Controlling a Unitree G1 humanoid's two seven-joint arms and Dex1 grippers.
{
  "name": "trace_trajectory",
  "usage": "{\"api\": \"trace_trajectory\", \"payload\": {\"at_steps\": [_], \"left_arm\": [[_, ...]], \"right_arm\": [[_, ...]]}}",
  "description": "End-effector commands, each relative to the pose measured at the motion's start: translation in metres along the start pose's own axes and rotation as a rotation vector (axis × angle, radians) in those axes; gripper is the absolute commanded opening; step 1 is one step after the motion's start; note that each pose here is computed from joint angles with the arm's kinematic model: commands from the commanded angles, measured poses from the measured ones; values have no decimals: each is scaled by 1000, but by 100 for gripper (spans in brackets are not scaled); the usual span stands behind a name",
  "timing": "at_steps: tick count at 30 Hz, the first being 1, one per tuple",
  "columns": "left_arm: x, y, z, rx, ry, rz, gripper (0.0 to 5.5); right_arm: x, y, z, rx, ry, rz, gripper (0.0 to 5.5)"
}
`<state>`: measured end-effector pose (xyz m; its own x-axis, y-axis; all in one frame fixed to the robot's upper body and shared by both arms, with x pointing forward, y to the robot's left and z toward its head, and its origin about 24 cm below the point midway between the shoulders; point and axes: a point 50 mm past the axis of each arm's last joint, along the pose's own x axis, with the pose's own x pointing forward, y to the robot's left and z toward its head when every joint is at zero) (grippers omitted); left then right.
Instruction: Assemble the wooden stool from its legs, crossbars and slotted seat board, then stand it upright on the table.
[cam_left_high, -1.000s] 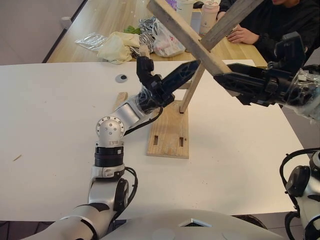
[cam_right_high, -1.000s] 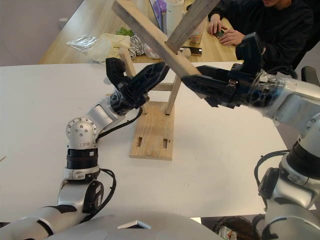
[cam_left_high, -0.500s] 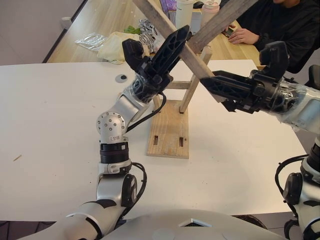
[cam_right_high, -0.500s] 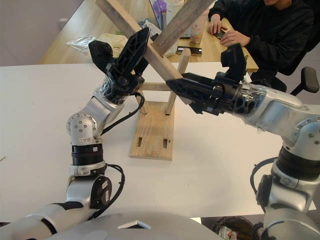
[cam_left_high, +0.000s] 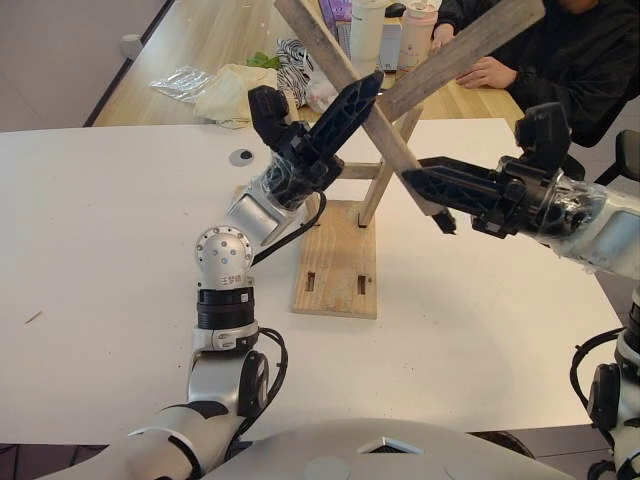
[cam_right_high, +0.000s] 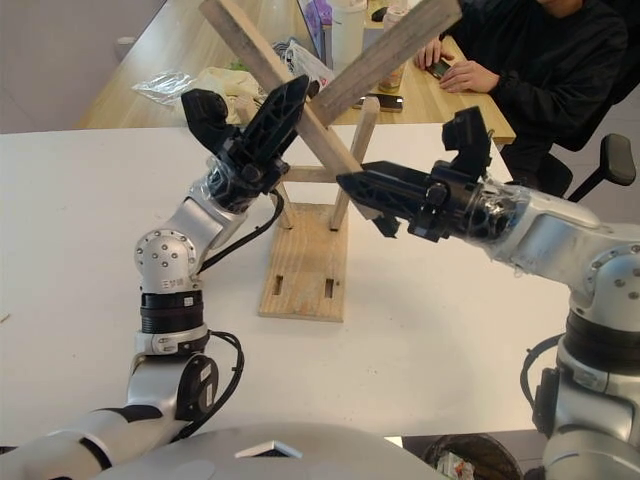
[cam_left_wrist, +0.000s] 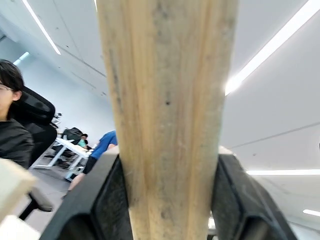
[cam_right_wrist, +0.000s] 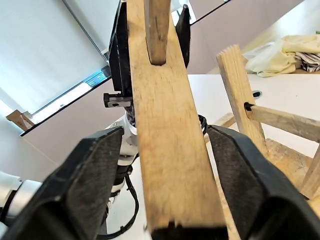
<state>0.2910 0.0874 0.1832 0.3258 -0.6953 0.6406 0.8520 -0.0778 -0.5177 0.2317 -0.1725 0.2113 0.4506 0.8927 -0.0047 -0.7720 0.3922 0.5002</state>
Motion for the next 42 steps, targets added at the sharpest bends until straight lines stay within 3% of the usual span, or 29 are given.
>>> {"api": "trace_trajectory", "payload": {"at_steps": [1,6,10,16,42], "left_arm": [[-23,6,7,94,71,42,204],[-58,9,14,273,241,81,204],[-79,11,12,394,385,76,204],[-99,15,14,477,512,56,204],[-119,13,11,515,656,25,204]], "right_arm": [[-29,-14,-2,-7,-39,-13,333],[-60,-46,-16,34,-82,-115,333],[-70,-67,-30,71,-86,-203,333],[-68,-74,-40,73,-41,-202,333],[-59,-74,-49,63,-24,-213,333]]}}
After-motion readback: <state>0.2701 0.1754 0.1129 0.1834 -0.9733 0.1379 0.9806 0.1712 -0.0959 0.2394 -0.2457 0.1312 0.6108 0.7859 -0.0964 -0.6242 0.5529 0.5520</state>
